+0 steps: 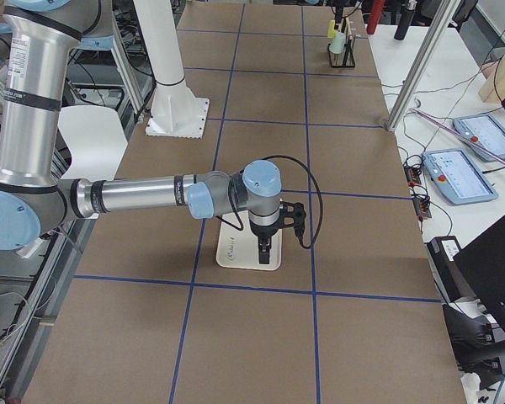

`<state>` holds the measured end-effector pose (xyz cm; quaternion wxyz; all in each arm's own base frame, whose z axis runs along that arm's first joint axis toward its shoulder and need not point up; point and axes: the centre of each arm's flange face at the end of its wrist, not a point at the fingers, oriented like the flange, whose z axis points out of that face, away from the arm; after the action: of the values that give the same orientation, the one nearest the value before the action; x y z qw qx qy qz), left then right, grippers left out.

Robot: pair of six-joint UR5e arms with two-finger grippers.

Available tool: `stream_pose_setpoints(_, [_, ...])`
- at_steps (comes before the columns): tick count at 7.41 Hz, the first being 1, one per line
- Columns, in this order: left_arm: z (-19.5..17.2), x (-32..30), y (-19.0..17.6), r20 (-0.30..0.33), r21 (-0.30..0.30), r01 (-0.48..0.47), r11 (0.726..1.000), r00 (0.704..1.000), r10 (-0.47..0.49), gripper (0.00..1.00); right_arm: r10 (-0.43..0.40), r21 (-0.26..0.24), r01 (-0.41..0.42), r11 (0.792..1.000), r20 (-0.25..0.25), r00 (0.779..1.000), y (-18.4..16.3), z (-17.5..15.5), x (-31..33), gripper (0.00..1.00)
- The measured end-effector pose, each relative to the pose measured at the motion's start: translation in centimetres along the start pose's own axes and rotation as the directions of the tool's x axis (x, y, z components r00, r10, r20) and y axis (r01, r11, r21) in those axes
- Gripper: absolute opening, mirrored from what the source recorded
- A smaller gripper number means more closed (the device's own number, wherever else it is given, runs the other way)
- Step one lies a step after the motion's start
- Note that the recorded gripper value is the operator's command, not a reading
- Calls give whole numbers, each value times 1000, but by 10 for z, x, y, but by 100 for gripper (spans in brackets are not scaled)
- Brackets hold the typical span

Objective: Left arm grabs green cup and hands to right arm on tray

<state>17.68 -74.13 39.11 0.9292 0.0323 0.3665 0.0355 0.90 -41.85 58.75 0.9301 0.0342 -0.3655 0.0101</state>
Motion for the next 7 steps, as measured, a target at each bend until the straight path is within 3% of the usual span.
stream_pose_setpoints(7, [61, -12, -9, 22, -4, 17, 1000, 1000, -17, 100, 1, -2, -1, 1000, 4, 1000, 1, 0, 0, 100])
